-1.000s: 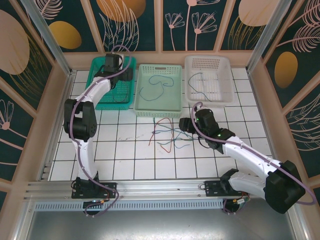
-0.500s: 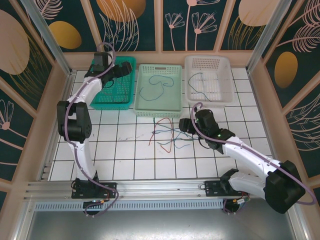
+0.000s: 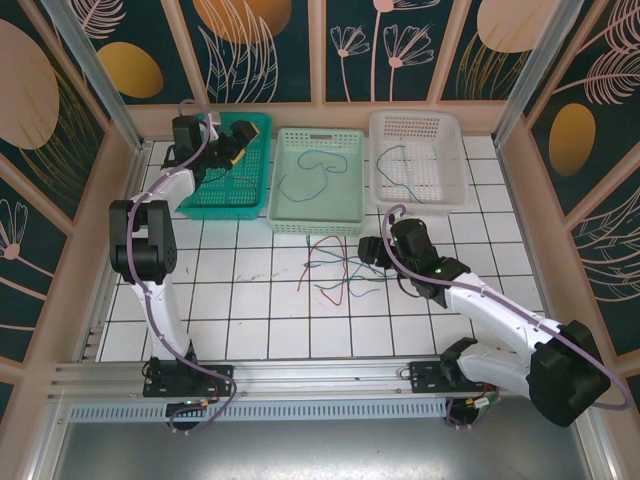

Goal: Untangle the cables
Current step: Pick up the cable from the center of the table.

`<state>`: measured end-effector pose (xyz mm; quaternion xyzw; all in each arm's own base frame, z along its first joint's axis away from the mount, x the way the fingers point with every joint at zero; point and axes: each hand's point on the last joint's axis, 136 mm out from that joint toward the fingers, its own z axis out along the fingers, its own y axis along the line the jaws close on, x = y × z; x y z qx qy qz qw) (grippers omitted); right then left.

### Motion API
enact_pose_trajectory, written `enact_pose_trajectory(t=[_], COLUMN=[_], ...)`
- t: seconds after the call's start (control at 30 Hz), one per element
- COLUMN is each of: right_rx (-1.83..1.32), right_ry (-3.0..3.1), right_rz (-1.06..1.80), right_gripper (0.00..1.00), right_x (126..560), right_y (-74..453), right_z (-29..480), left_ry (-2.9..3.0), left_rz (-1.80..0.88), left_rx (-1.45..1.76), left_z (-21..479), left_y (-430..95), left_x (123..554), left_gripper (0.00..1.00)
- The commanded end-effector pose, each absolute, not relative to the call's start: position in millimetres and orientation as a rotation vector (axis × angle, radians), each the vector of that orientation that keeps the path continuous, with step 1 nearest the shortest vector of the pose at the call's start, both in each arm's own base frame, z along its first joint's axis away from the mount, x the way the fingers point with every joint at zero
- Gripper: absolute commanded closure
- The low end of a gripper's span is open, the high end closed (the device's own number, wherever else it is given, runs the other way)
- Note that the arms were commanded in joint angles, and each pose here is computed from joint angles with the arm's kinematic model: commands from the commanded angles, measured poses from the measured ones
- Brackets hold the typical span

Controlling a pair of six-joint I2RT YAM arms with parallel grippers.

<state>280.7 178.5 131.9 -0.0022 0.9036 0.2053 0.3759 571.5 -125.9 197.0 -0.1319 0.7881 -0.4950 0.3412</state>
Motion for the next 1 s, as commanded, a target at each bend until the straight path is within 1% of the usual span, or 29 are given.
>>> enact_pose_trajectory(t=[0.0, 0.13, 0.3, 0.43, 0.57, 0.77, 0.83, 0.97], right_rx=[0.012, 0.008, -0.026, -0.061, -0.109, -0.172, -0.209, -0.262], right_ry=[2.303, 2.304, 2.343, 2.354, 2.396, 2.501, 2.506, 2.503], right_rz=[0.506, 0.512, 0.515, 0.559, 0.663, 0.796, 0.846, 0.912], right_gripper=[0.20, 0.21, 0.22, 0.25, 0.30, 0.38, 0.38, 0.37], right_x=[282.2, 283.6, 281.7, 280.5, 273.4, 252.8, 243.9, 233.7], right_y=[172.8, 174.7, 179.4, 188.6, 205.5, 225.4, 234.2, 248.9], right_z=[129.5, 129.0, 120.1, 117.3, 111.7, 96.9, 97.2, 95.6], left_ry=[1.978, 1.967, 1.937, 1.928, 1.919, 1.948, 1.989, 2.048], left_rz=[-1.323, -1.240, -1.083, -0.973, -0.851, -0.725, -0.703, -0.738], left_rx=[-0.244, -0.229, -0.236, -0.176, -0.095, 0.027, 0.054, 0.075], left_z=[232.4, 238.6, 246.2, 255.1, 262.2, 236.9, 213.0, 183.2], left_y=[-131.2, -124.6, -118.0, -133.9, -151.5, -172.6, -178.0, -184.8], left_x=[563.0, 555.7, 536.1, 512.4, 482.4, 436.0, 418.4, 392.5], left_gripper=[0.01, 0.02, 0.02, 0.01, 0.02, 0.02, 0.02, 0.02])
